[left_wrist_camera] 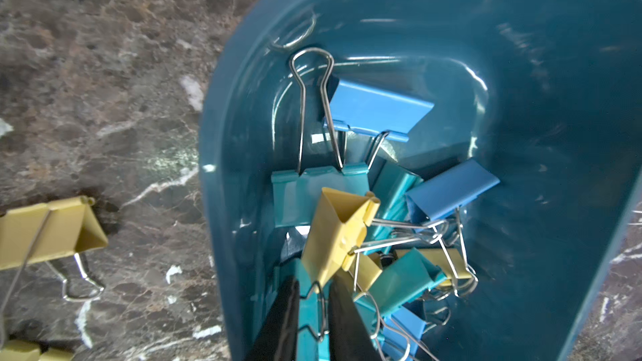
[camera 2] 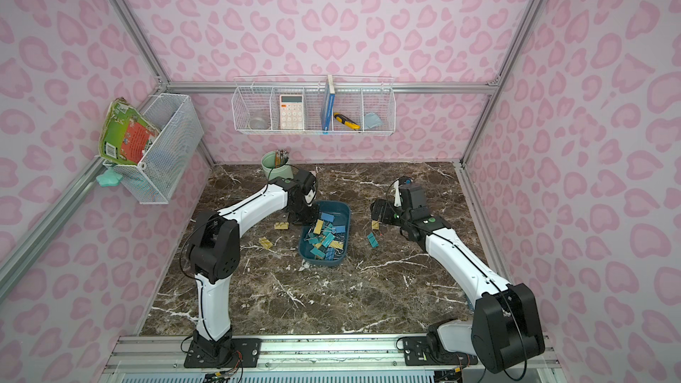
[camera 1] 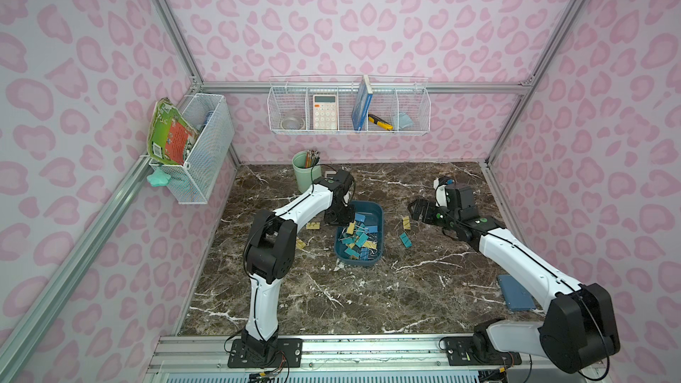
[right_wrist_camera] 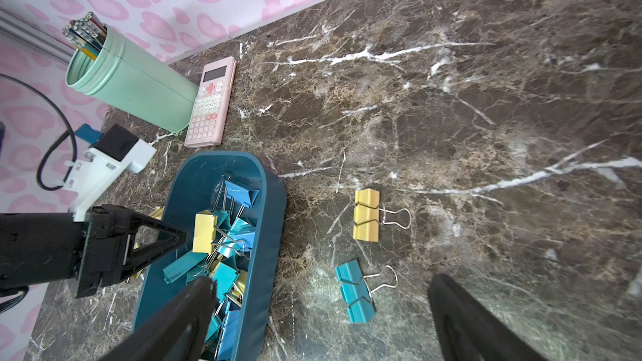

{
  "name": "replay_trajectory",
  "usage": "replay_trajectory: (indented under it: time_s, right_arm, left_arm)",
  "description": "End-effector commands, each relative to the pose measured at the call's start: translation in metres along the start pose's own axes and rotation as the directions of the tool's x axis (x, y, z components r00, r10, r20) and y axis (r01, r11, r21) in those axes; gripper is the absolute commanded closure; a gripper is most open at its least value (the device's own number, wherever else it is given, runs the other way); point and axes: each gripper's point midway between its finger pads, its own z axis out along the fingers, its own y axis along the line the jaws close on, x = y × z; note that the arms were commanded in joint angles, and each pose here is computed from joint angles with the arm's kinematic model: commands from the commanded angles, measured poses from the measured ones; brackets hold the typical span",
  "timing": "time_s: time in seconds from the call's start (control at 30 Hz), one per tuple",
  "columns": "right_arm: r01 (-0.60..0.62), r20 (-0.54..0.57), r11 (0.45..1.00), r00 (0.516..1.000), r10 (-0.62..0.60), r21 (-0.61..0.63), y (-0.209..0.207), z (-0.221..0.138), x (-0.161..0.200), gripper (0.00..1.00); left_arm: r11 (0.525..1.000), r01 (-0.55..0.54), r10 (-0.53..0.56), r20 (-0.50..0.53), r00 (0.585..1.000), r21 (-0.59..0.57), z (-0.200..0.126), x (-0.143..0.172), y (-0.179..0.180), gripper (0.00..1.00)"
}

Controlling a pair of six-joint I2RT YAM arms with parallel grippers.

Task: Take out the binder clips from the storage box
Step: Pick up the binder clip from the storage box, then place the binder clip at the center of the board.

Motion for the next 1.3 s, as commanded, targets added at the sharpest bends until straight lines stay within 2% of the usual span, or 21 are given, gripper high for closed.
replay_trajectory:
  time_s: [0.0,0.1,0.5,0.67,0.87,1.0,1.1,1.2,1.27]
  right_arm:
    - [-0.002,-0.007,1.000,1.000,0.002,0.000,0.000,-0.001,0.001,0.01]
    - [-0.003,-0.008,1.000,1.000,0.003,-0.007,0.002,-0.001,0.001,0.01]
    - [0.027,-0.024,0.997,0.999,-0.029,-0.069,0.029,0.009,0.000,0.01]
    - [0.060,-0.040,0.993,0.997,-0.065,-0.098,0.049,0.020,0.001,0.01]
    - [0.090,-0.065,0.987,0.993,-0.100,-0.135,0.070,0.034,0.004,0.01]
    - [0.108,-0.081,0.981,0.989,-0.122,-0.159,0.084,0.044,0.007,0.01]
    - [0.118,-0.089,0.977,0.987,-0.136,-0.175,0.093,0.049,0.008,0.01]
    - [0.128,-0.094,0.974,0.985,-0.147,-0.185,0.100,0.053,0.008,0.01]
    - [0.132,-0.095,0.973,0.984,-0.152,-0.190,0.103,0.054,0.007,0.01]
  left_arm:
    - [1.000,-0.013,0.012,-0.018,1.000,-0.026,0.000,0.004,0.004,0.91]
    - [1.000,-0.010,0.010,-0.012,1.000,-0.023,-0.004,0.004,0.004,1.00]
    - [0.999,0.046,-0.045,0.162,0.986,0.000,-0.077,0.003,0.000,1.00]
    - [0.994,0.104,-0.097,0.250,0.963,-0.014,-0.108,0.014,0.016,1.00]
    - [0.961,0.271,-0.240,0.327,0.914,-0.051,-0.129,0.045,0.065,1.00]
    - [0.918,0.395,-0.362,0.358,0.861,-0.021,-0.134,0.068,0.098,1.00]
    - [0.859,0.510,-0.455,0.389,0.801,-0.046,-0.134,0.088,0.132,1.00]
    - [0.777,0.615,-0.513,0.432,0.741,-0.133,-0.136,0.109,0.169,1.00]
    - [0.730,0.651,-0.524,0.443,0.727,-0.205,-0.137,0.120,0.187,1.00]
